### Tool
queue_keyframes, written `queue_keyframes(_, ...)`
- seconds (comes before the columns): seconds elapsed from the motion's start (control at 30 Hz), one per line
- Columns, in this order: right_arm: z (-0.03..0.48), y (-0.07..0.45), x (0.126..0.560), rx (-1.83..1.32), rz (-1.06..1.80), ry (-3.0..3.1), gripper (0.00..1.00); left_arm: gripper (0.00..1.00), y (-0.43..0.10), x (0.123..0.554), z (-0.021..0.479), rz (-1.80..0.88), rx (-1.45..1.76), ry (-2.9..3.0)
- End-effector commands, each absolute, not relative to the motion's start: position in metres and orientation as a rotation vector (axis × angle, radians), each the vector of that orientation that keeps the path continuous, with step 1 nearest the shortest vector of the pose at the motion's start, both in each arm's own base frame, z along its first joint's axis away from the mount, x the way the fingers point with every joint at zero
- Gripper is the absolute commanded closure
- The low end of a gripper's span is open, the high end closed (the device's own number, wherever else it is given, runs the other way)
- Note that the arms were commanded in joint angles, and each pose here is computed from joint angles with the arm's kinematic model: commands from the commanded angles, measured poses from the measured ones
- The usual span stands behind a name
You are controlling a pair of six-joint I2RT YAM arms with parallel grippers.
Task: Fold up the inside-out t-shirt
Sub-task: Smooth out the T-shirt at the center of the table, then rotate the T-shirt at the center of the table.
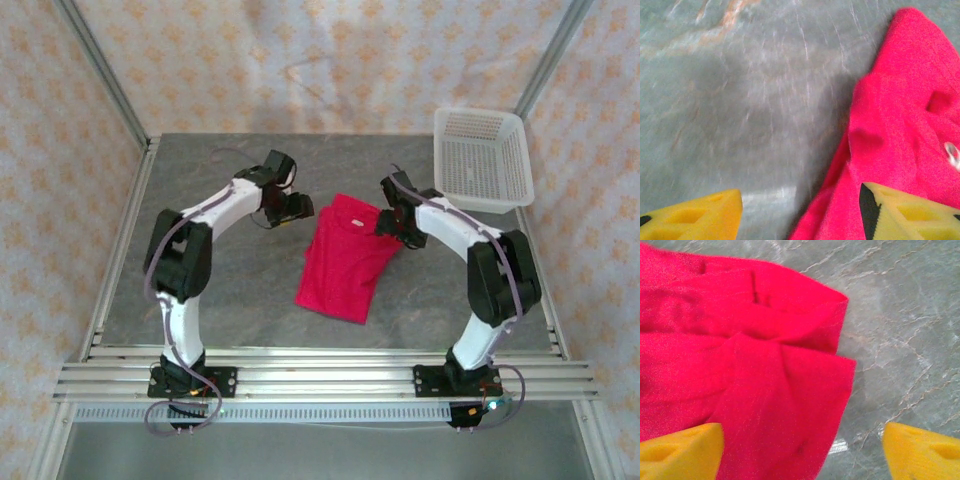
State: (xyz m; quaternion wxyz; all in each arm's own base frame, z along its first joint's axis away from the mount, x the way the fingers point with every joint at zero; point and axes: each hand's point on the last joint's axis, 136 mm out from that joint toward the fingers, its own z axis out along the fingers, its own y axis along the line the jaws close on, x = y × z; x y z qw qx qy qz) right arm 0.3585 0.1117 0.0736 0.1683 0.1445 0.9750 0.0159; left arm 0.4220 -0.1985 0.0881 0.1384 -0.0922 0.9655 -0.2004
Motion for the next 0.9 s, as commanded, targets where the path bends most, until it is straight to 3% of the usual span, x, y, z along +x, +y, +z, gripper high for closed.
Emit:
queue_keyframes(0.0, 0.067, 0.123, 0.342, 0.466, 0.199, 2.796, 0.12, 0.36, -0.204, 0.4, 0.101, -0.702, -0.28, 2.753)
queue_keyframes(0.23, 0.037, 0.141, 0.36, 0.496, 0.308, 2.799, 0.15, 0.39, -0.23, 0.355, 0.08, -0.822, -0.233, 2.783)
queue_keyframes(0.4, 0.025, 0.142, 0.384, 0.47, 0.269, 2.783, 0.22, 0.42, -0.24, 0.332, 0.053, -0.84, -0.222, 2.834)
queue_keyframes(0.5, 0.02, 0.156, 0.398, 0.428, 0.331, 2.797, 0.36, 0.44, -0.248, 0.316, 0.039, -0.842, -0.219, 2.862)
queue_keyframes(0.63, 0.024, 0.179, 0.407, 0.366, 0.47, 2.811, 0.75, 0.46, -0.256, 0.299, 0.035, -0.873, -0.234, 2.856)
queue_keyframes(0.67, 0.026, 0.182, 0.406, 0.347, 0.483, 2.812, 0.8, 0.46, -0.256, 0.297, 0.037, -0.875, -0.236, 2.851)
queue_keyframes(0.73, 0.032, 0.185, 0.405, 0.3, 0.495, 2.814, 0.84, 0.47, -0.255, 0.297, 0.044, -0.879, -0.251, 2.831)
queue_keyframes(0.87, 0.043, 0.191, 0.403, 0.184, 0.522, 2.819, 0.82, 0.47, -0.259, 0.306, 0.07, -0.883, -0.205, 2.795)
